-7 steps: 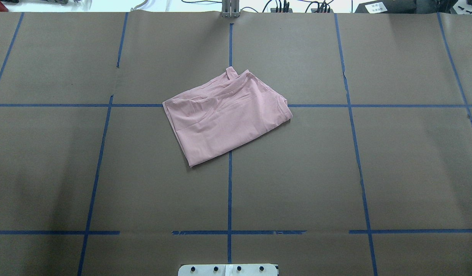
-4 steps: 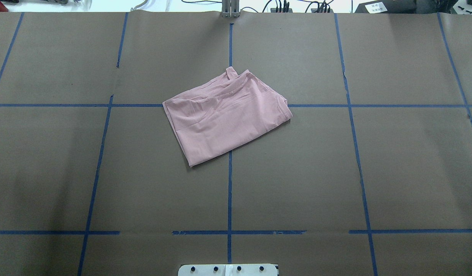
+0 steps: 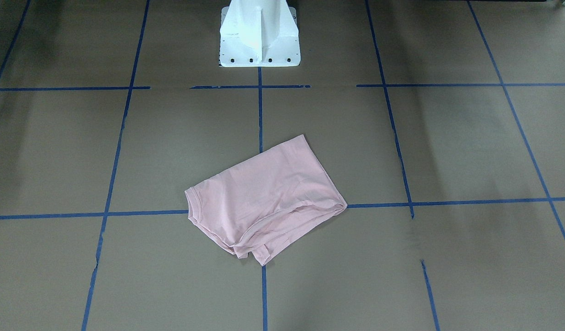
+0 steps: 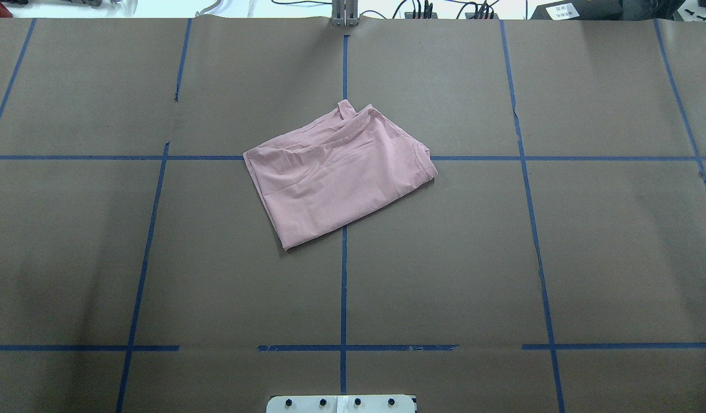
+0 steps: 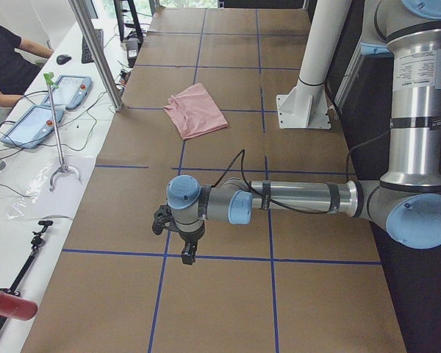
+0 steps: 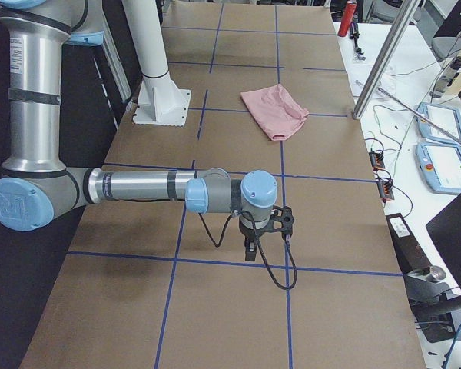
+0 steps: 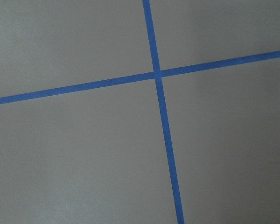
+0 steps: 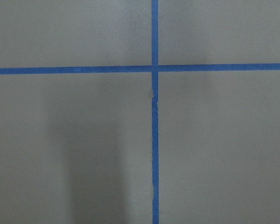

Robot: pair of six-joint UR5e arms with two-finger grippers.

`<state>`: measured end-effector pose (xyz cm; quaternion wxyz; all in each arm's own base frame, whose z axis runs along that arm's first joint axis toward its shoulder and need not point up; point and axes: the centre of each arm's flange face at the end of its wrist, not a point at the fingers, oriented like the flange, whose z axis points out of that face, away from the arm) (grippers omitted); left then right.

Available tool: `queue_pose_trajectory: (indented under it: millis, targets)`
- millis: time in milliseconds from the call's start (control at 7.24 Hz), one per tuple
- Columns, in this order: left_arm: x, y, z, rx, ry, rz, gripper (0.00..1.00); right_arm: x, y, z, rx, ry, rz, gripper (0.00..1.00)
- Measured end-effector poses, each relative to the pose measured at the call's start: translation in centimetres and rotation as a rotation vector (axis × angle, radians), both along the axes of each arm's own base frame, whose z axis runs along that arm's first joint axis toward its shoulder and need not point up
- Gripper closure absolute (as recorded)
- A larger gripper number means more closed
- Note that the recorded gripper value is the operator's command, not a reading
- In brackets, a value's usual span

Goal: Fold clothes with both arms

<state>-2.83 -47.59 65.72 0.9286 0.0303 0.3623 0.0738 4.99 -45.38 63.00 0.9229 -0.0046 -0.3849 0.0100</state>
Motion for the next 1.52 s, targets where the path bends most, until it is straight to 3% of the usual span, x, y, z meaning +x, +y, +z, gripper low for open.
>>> queue_pose_trajectory:
  millis: [967, 1520]
  targets:
    - [-0.39, 0.34, 0.27, -0.007, 0.004, -0.008, 0.00, -0.02, 0.02, 0.02, -0.001, -0.003, 0.000, 0.00]
    - [-0.08, 0.53, 0.52, -0.038, 0.047, -0.021, 0.00, -0.01, 0.01, 0.06, -0.001, -0.002, 0.000, 0.00]
